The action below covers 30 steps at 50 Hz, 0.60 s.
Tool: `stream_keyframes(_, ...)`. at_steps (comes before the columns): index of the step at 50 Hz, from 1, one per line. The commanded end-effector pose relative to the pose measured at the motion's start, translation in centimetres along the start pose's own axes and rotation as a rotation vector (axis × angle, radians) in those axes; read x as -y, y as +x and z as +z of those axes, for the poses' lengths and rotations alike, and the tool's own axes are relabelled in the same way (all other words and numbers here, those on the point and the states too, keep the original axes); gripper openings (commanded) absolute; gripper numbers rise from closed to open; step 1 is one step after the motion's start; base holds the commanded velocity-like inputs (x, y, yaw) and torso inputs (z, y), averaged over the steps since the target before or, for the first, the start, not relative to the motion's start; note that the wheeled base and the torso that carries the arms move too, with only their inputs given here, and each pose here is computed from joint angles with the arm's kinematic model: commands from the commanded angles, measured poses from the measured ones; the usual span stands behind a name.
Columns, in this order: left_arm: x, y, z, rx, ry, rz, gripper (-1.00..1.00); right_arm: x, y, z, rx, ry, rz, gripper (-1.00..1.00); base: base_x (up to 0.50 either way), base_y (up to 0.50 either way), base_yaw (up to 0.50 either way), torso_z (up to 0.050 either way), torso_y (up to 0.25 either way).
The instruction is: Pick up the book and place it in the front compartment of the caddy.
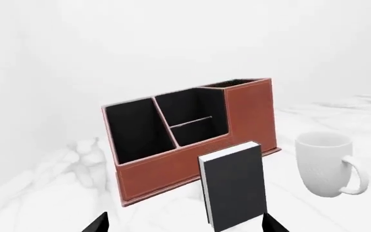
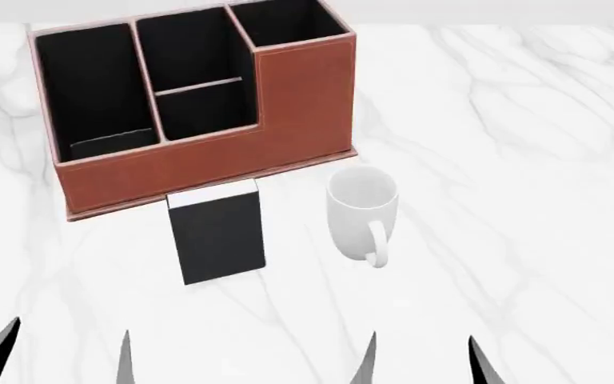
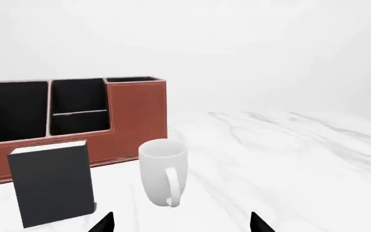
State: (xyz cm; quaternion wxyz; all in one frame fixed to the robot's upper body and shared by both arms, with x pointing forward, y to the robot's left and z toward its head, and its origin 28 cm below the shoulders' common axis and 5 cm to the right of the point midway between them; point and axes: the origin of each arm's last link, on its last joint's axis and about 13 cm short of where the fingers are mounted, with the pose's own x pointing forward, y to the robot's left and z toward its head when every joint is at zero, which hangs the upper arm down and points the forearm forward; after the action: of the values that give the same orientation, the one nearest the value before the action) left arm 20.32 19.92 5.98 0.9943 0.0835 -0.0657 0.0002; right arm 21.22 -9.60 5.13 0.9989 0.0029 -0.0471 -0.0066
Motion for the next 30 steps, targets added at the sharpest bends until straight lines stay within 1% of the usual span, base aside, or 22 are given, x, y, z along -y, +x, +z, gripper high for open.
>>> stream_keyframes(1,-0.8,-1.2,5.7,0.137,-0.003,0.02,1.0,-0.4,-0.8,5.8,0.159,0.017,0.027,1.0,0.0,0.0,0.0,0.0,0.0)
stream_keyframes(3,-0.9,-1.6,7.0,0.162,0.003,0.021,1.0,-0.6,-1.2,7.3,0.191,0.016,0.037,1.0,0.0,0.0,0.0,0.0,0.0)
stream_keyframes(6,-1.1,-2.0,8.1,0.183,0.002,0.03,1.0,-0.7,-1.4,8.6,0.225,-0.004,0.041,1.0,0.0,0.0,0.0,0.0,0.0)
stream_keyframes(11,-1.2,-2.4,9.2,0.205,-0.003,0.029,1.0,-0.8,-1.9,10.1,0.271,-0.009,0.043,1.0,0.0,0.0,0.0,0.0,0.0)
stream_keyframes(12,-1.3,-2.5,9.4,0.207,0.002,0.032,1.0,-0.8,-1.9,10.3,0.27,-0.024,0.022,1.0,0.0,0.0,0.0,0.0,0.0)
stream_keyframes(14,-1.3,-2.7,9.8,0.212,-0.001,0.031,1.0,-0.8,-2.0,10.8,0.282,-0.022,0.015,1.0,0.0,0.0,0.0,0.0,0.0)
stream_keyframes(20,-1.2,-2.8,10.1,0.213,0.0,0.026,1.0,-0.9,-2.0,11.3,0.289,-0.037,0.003,1.0,0.0,0.0,0.0,0.0,0.0)
stream_keyframes(25,-1.1,-2.9,10.2,0.217,0.0,0.019,1.0,-0.8,-2.1,11.6,0.306,-0.02,0.011,1.0,0.0,0.0,0.0,0.0,0.0)
stream_keyframes(27,-1.2,-2.9,10.2,0.219,0.002,0.019,1.0,-0.8,-2.1,11.6,0.308,-0.018,0.013,1.0,0.18,0.0,0.0,0.0,0.0)
stream_keyframes(30,-1.1,-3.0,10.4,0.219,0.002,0.016,1.0,-0.8,-2.2,11.7,0.314,-0.012,0.02,1.0,0.46,0.0,0.0,0.0,0.0)
